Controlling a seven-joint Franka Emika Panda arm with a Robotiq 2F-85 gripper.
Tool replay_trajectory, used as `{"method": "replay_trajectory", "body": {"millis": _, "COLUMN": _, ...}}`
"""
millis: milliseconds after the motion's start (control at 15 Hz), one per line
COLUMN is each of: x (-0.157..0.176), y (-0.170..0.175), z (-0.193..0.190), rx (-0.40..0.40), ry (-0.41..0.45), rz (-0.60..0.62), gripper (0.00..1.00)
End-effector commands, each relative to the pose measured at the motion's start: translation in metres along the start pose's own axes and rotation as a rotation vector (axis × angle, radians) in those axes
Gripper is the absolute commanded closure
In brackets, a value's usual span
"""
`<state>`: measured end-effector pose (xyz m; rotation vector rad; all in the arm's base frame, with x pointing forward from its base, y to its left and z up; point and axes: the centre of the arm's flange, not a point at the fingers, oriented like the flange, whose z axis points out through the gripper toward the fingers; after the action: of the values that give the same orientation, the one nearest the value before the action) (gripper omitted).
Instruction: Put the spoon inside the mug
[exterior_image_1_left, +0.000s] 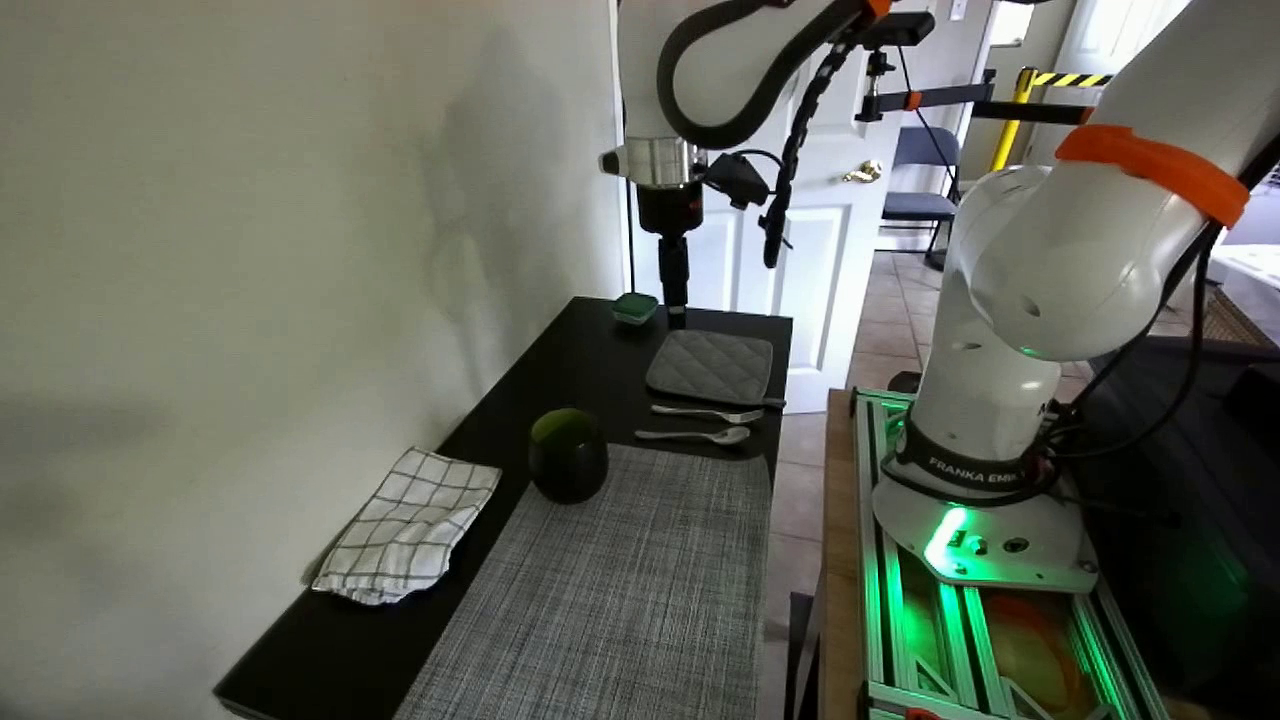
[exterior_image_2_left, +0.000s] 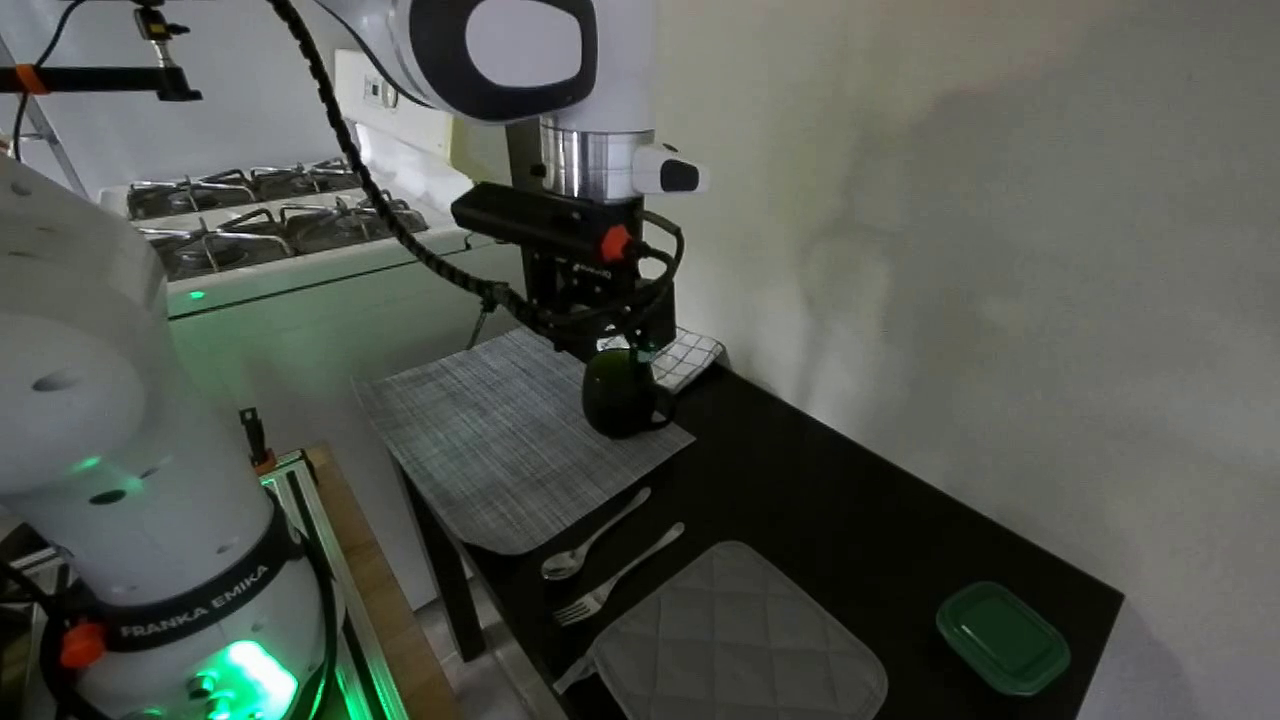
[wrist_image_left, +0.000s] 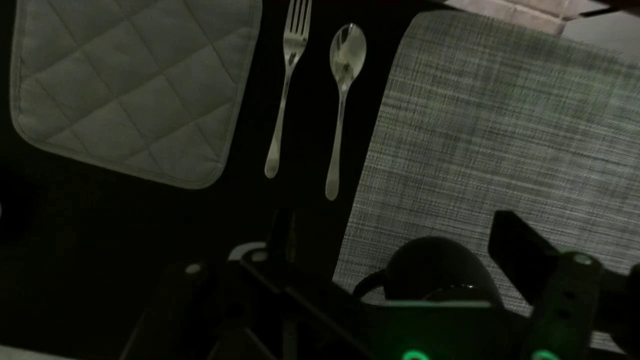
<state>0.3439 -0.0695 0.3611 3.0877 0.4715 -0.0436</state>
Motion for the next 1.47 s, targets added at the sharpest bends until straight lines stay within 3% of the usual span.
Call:
{"method": "replay_trajectory", "body": {"millis": 0, "x": 0.008, "y": -0.007, "z": 0.048, "rx": -0.030, "ry": 0.054, "rz": -0.001, "gripper": 0.00}}
{"method": "replay_trajectory", "body": {"millis": 133, "x": 0.020, "y": -0.004, "z": 0.063, "rx": -0.033, "ry": 0.060, "rz": -0.016, "gripper": 0.00}}
{"method": "replay_trajectory", "body": {"millis": 200, "x": 0.022, "y": 0.005, "z": 0.027, "rx": -0.034, "ry": 0.064, "rz": -0.010, "gripper": 0.00}}
{"method": "replay_trajectory", "body": {"millis": 467, "x": 0.030, "y": 0.006, "z": 0.047, "rx": -0.033, "ry": 0.046, "rz": -0.017, "gripper": 0.00}}
{"method": "replay_trajectory", "body": {"millis": 667, "x": 0.036, "y": 0.007, "z": 0.089, "rx": -0.024, "ry": -0.042, "rz": -0.009, "gripper": 0.00}}
{"method": "replay_trajectory", "body": {"millis": 1400, "x": 0.042, "y": -0.006, "z": 0.179, "rx": 0.045, "ry": -0.125, "rz": -0.003, "gripper": 0.00}}
